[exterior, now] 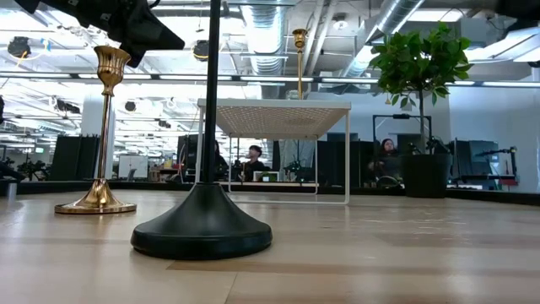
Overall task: Pick & Place candle stick holders
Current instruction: Put the right black candle holder on the shelf
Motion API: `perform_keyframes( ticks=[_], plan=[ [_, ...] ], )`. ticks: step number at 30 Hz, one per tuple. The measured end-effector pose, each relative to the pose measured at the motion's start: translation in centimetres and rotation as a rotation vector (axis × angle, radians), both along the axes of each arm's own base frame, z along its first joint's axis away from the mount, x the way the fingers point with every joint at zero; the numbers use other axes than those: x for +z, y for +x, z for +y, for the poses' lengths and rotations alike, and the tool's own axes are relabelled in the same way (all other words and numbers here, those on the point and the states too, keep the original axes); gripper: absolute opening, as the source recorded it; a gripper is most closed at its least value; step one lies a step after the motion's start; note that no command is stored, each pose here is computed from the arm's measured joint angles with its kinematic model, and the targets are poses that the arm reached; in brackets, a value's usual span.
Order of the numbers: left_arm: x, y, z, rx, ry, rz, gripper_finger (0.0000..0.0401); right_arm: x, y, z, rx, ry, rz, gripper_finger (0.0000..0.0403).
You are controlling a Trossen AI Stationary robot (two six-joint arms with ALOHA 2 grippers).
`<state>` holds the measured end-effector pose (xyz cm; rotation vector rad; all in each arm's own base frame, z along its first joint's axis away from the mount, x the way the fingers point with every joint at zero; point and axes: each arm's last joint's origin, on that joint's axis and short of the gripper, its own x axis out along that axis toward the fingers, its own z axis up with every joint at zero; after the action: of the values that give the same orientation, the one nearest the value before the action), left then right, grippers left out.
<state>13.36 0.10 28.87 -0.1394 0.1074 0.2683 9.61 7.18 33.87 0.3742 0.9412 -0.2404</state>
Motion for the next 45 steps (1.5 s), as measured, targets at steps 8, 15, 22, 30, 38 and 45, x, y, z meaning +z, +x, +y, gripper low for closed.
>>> perform_keyframes(
  ticks=[8, 15, 22, 30, 38, 45],
  plan=[
    [0.0, 0.0, 0.0, 0.000, 0.001, 0.000, 0.0008, -1.0, -1.3, 2.2, 0.043, 0.141, 0.094, 0.0000],
    [0.0, 0.0, 0.0, 0.000, 0.003, 0.000, 0.0008, -1.3, -1.7, 3.7, 0.085, 0.261, 0.241, 0.0001],
    [0.0, 0.0, 0.0, 0.001, 0.003, 0.000, 0.0008, -2.0, -1.2, 4.2, -0.017, 0.258, 0.331, 0.0025],
    [0.0, 0.0, 0.0, 0.001, 0.003, 0.000, 0.0008, -3.0, 0.2, 5.1, -0.097, 0.258, 0.411, 0.0130],
    [0.0, 0.0, 0.0, 0.001, 0.003, 0.000, 0.0008, -4.0, 1.7, 6.3, -0.106, 0.241, 0.461, 0.0204],
    [0.0, 0.0, 0.0, 0.001, 0.003, 0.000, 0.0008, -5.0, 2.8, 7.3, -0.100, 0.198, 0.486, 0.0193]
  ],
)
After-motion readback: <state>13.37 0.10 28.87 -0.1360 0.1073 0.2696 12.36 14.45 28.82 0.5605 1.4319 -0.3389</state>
